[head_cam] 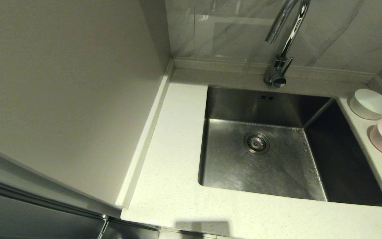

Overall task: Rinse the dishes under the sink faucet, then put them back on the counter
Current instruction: Put a bowl into the sink

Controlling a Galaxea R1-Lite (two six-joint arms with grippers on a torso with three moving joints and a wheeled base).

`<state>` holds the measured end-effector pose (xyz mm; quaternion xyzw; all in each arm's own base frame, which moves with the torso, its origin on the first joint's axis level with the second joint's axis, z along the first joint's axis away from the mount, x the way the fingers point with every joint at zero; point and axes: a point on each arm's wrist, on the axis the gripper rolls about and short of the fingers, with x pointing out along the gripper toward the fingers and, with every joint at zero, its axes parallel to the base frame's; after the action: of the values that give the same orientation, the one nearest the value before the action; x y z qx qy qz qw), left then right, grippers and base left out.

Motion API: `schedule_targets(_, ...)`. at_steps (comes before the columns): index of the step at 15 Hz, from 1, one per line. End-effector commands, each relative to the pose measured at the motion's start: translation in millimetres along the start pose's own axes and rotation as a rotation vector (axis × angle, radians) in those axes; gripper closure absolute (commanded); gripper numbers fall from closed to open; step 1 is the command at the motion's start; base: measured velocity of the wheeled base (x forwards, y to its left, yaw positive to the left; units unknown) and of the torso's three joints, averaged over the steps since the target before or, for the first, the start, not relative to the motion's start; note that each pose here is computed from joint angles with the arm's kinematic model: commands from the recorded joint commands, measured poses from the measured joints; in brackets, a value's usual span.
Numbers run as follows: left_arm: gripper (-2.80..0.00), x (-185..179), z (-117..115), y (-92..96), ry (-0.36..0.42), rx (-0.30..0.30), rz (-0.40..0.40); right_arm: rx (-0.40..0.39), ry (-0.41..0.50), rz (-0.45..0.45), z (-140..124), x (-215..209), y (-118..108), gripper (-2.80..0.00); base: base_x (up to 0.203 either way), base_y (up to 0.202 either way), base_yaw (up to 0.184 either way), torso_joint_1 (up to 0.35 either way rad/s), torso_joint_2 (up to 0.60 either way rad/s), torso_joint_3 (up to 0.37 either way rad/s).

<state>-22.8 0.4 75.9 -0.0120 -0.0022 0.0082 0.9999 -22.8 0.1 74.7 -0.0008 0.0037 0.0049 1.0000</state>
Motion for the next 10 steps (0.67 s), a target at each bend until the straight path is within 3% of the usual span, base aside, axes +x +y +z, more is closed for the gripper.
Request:
schedule_targets(1,0.00,-0.1,0.0,0.0,-0.002,-0.001,0.000,0.000,0.000,0.001,0.0,0.0,0.0,0.00,0.000,0.000,0.000,0.000,0.00,0.000)
schedule_targets(10,0.00,-0.1,0.0,0.0,-0.002,-0.001,0.000,-0.017,0.001,-0.001,-0.1,0.0,0.0,0.00,0.000,0.000,0.000,0.000,0.00,0.000)
